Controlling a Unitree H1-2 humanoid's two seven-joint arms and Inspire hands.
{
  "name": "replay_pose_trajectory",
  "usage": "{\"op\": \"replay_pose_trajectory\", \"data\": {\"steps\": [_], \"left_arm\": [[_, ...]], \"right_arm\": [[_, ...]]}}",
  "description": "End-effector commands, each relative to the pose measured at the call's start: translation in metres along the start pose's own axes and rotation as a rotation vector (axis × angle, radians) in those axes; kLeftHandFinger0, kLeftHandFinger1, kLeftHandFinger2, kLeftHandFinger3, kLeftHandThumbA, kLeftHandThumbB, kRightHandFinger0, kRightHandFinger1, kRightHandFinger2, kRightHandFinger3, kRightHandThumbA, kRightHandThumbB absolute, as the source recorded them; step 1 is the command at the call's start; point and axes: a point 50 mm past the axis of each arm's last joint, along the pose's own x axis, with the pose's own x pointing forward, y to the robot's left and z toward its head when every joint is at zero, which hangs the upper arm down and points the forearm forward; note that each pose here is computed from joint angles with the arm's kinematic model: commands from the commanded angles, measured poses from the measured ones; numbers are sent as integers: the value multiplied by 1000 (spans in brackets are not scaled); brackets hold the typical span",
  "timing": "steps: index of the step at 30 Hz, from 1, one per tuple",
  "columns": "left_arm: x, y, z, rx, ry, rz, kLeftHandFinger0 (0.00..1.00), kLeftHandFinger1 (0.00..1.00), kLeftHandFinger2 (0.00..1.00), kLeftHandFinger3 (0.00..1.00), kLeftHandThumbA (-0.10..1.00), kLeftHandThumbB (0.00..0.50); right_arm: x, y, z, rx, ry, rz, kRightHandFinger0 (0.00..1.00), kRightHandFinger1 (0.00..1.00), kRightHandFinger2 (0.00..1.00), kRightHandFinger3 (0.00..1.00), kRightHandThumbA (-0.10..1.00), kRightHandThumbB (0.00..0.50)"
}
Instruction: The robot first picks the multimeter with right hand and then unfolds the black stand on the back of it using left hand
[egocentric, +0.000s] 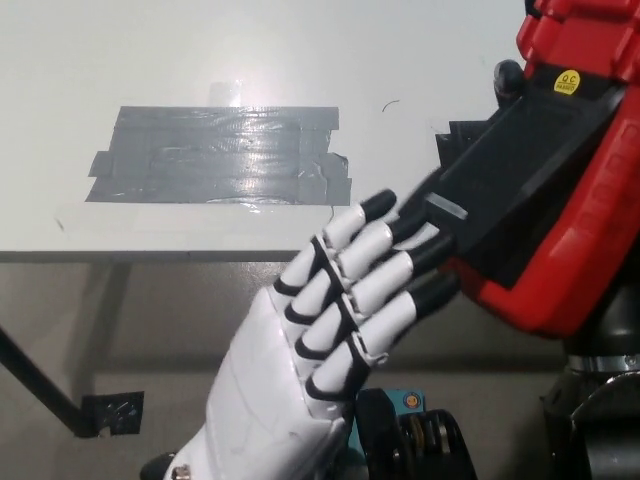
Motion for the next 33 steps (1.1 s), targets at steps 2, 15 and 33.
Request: {"op": "replay_pose_trajectory", "data": {"steps": [2, 15, 33], "left_arm": [[-5, -5, 6, 58, -39, 58, 1000, 935, 1000, 1000, 1000, 301], [-7, -8, 5, 31, -17, 104, 1000, 890, 1000, 1000, 1000, 348], [11, 16, 6, -52, -63, 183, 1000, 970, 1000, 1000, 1000, 488]], "right_arm": [[2, 21, -2, 105, -49, 53, 0, 297, 802, 548, -100, 79], [1, 20, -10, 115, -56, 51, 0, 378, 813, 413, -100, 75], [-5, 12, -13, 95, -58, 24, 0, 386, 801, 983, -100, 74]]}}
